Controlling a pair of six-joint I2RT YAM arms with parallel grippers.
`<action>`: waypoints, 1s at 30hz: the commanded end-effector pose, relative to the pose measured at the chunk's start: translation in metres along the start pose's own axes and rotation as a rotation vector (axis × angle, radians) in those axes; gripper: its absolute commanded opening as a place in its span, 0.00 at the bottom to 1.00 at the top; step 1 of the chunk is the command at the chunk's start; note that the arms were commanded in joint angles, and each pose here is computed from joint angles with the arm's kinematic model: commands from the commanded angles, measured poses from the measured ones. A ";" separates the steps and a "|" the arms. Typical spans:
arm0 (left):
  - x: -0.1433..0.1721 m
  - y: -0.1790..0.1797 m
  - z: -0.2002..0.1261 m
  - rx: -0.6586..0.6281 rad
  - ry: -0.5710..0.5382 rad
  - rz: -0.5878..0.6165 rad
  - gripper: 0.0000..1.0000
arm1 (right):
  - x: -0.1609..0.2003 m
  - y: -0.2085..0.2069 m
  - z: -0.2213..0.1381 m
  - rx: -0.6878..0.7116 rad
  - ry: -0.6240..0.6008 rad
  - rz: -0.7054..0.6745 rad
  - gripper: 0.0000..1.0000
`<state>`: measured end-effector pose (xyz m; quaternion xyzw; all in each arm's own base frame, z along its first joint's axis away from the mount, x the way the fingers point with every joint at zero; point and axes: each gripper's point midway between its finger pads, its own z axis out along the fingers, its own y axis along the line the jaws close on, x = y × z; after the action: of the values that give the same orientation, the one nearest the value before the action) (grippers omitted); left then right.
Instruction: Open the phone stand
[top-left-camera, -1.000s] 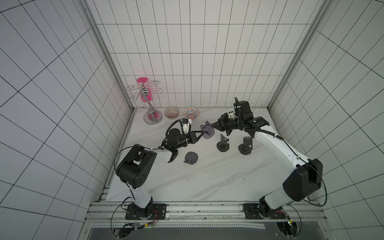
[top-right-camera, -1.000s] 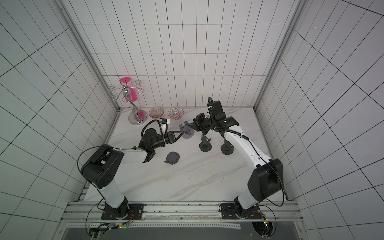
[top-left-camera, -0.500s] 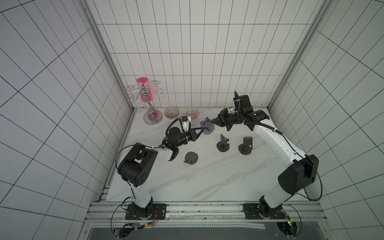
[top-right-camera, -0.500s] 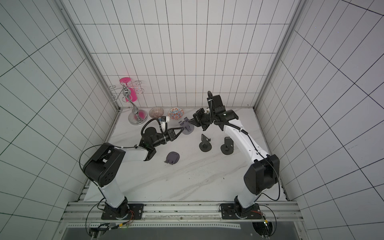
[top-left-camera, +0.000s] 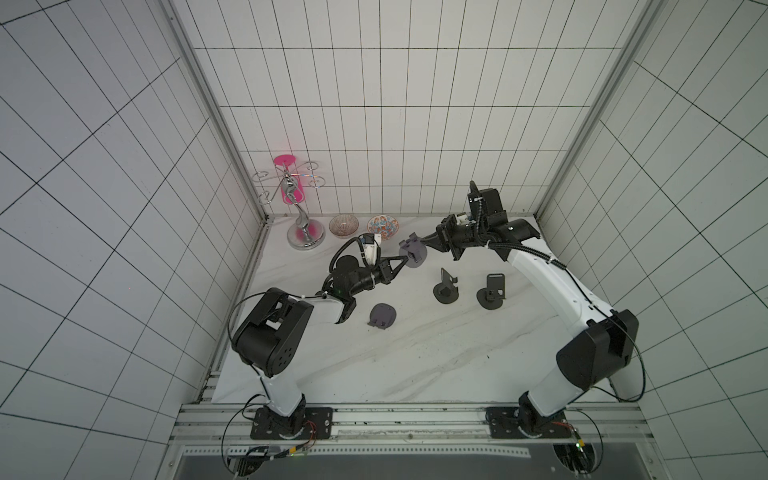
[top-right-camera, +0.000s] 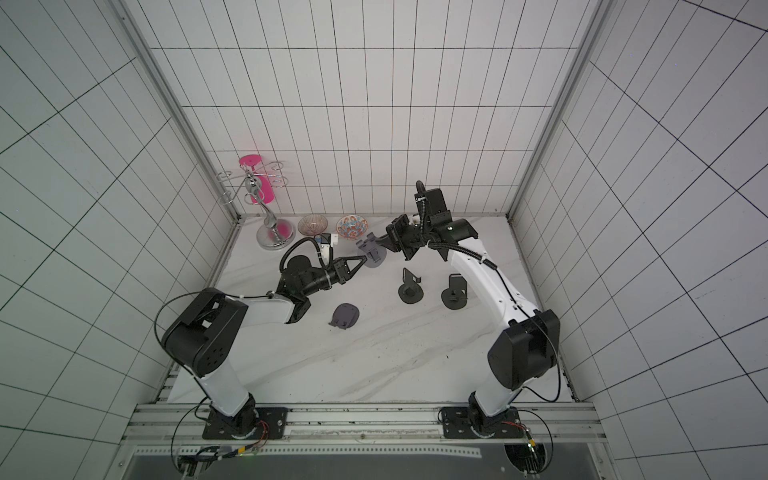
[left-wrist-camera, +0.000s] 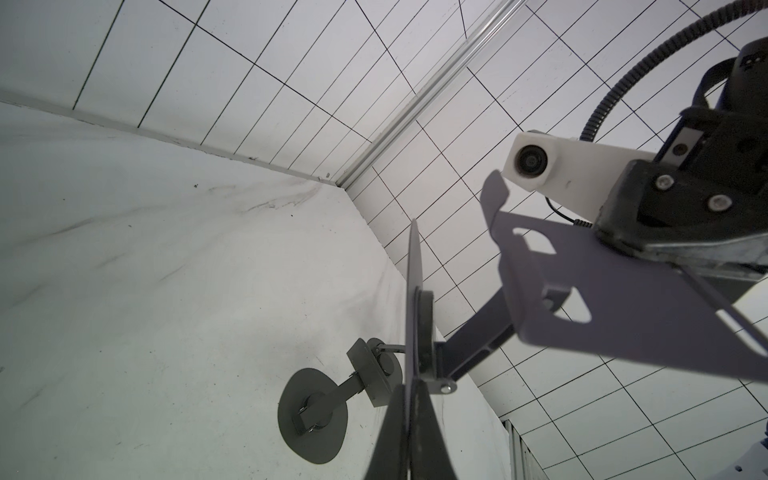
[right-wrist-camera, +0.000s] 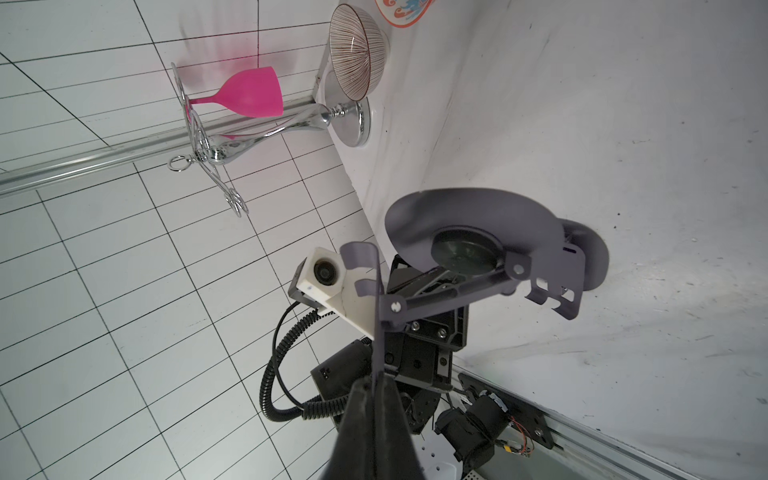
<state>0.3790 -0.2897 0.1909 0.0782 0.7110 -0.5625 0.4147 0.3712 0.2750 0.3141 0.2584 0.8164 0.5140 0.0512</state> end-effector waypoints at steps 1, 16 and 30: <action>0.139 0.120 -0.058 -0.474 0.366 -0.336 0.00 | 0.079 0.123 -0.081 -0.475 0.151 -0.318 0.00; 0.120 0.095 -0.037 -0.396 0.366 -0.231 0.09 | 0.074 0.090 -0.052 -0.428 0.180 -0.203 0.00; 0.081 0.051 -0.048 -0.334 0.262 -0.168 0.41 | 0.060 0.069 -0.045 -0.389 0.144 -0.178 0.00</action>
<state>0.3335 -0.2655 0.0732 0.0189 0.8593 -0.4485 0.2453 0.3198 0.2937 0.4181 0.1233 0.7223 0.6742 0.0919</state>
